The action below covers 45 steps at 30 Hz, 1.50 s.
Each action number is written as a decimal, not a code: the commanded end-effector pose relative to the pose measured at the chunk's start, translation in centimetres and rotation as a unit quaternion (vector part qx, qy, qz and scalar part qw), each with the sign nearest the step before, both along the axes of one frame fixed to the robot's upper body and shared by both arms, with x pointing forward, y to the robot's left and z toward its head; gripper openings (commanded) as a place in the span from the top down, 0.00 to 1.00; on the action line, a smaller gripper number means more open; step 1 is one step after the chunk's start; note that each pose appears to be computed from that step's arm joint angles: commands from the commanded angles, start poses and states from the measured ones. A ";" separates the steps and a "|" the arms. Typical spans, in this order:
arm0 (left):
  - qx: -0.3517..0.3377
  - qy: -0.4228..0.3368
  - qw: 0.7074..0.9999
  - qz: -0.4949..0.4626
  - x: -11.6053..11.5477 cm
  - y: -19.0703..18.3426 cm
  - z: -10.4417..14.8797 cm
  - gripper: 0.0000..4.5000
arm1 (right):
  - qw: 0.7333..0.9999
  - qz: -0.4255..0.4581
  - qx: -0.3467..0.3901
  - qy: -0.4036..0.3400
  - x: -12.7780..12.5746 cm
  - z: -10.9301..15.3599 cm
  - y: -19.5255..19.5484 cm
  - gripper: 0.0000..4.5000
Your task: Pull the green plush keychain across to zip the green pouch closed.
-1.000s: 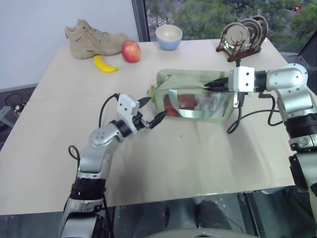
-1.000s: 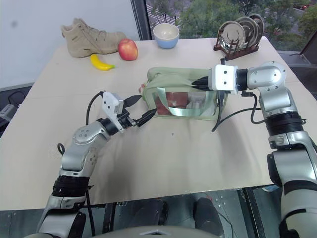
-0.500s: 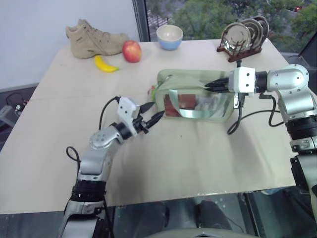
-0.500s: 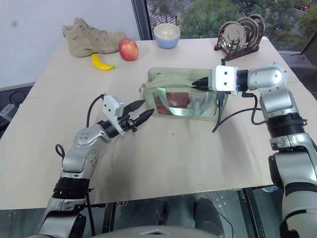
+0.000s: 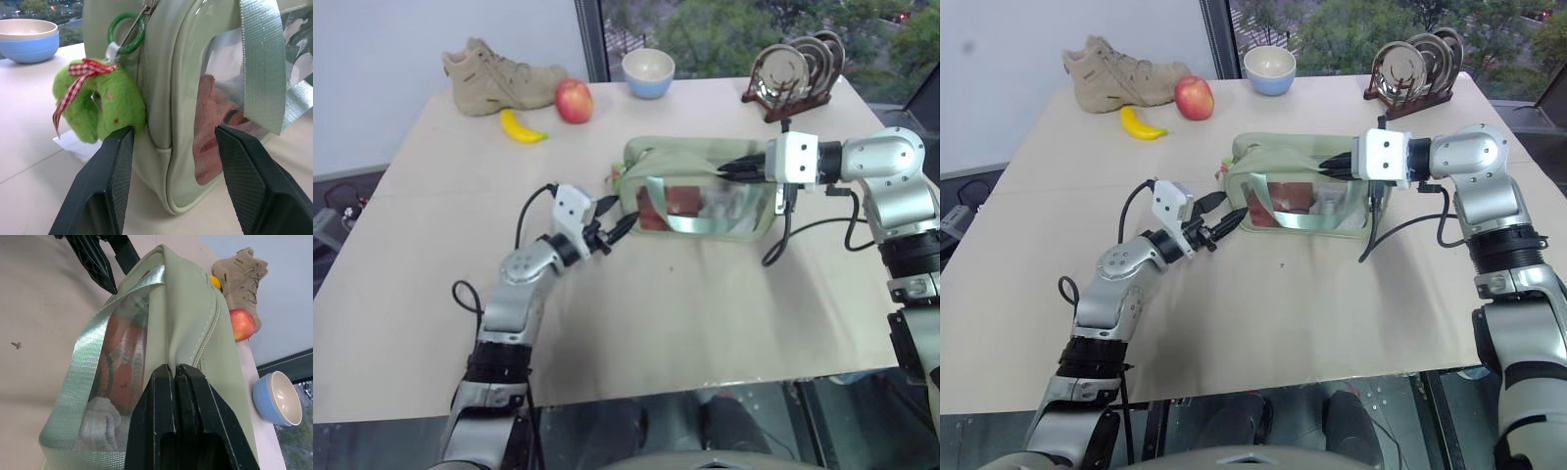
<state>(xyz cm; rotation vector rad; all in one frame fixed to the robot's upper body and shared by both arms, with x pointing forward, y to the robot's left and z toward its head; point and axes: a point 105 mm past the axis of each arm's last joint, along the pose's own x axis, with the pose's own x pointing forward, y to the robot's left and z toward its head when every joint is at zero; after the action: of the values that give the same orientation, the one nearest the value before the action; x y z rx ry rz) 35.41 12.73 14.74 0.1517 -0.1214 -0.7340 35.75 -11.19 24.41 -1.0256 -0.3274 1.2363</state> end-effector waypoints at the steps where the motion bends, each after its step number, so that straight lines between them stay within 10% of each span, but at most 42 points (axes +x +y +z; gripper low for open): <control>1: 0.001 -0.025 1.000 -0.013 0.0 -0.7 1.1 0.44 | 1.000 0.000 0.015 -0.024 -0.4 1.4 -0.3 1.00; 8: -0.002 -0.029 1.000 -0.011 -0.2 -0.9 1.1 0.98 | 1.000 -0.001 0.017 -0.022 -0.6 1.3 -0.4 1.00; 14: -0.036 -0.014 0.999 -0.016 -1.0 0.0 1.4 0.98 | 1.000 -0.004 0.018 -0.017 -0.6 1.2 -0.4 1.00; 19: -0.077 -0.002 0.997 -0.016 -1.4 1.1 1.9 0.52 | 1.000 -0.003 0.019 -0.015 -0.7 1.0 -0.4 1.00; 45: -0.269 0.189 0.944 0.019 1.0 2.1 1.2 0.52 | 1.000 -0.001 0.018 -0.012 -1.0 1.0 -0.2 1.00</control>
<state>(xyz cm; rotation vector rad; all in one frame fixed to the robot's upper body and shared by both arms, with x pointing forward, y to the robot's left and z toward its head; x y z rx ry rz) 36.39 15.14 14.24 -0.5344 0.1104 -0.6319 35.27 -11.20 23.94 -0.9928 -0.3085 1.2376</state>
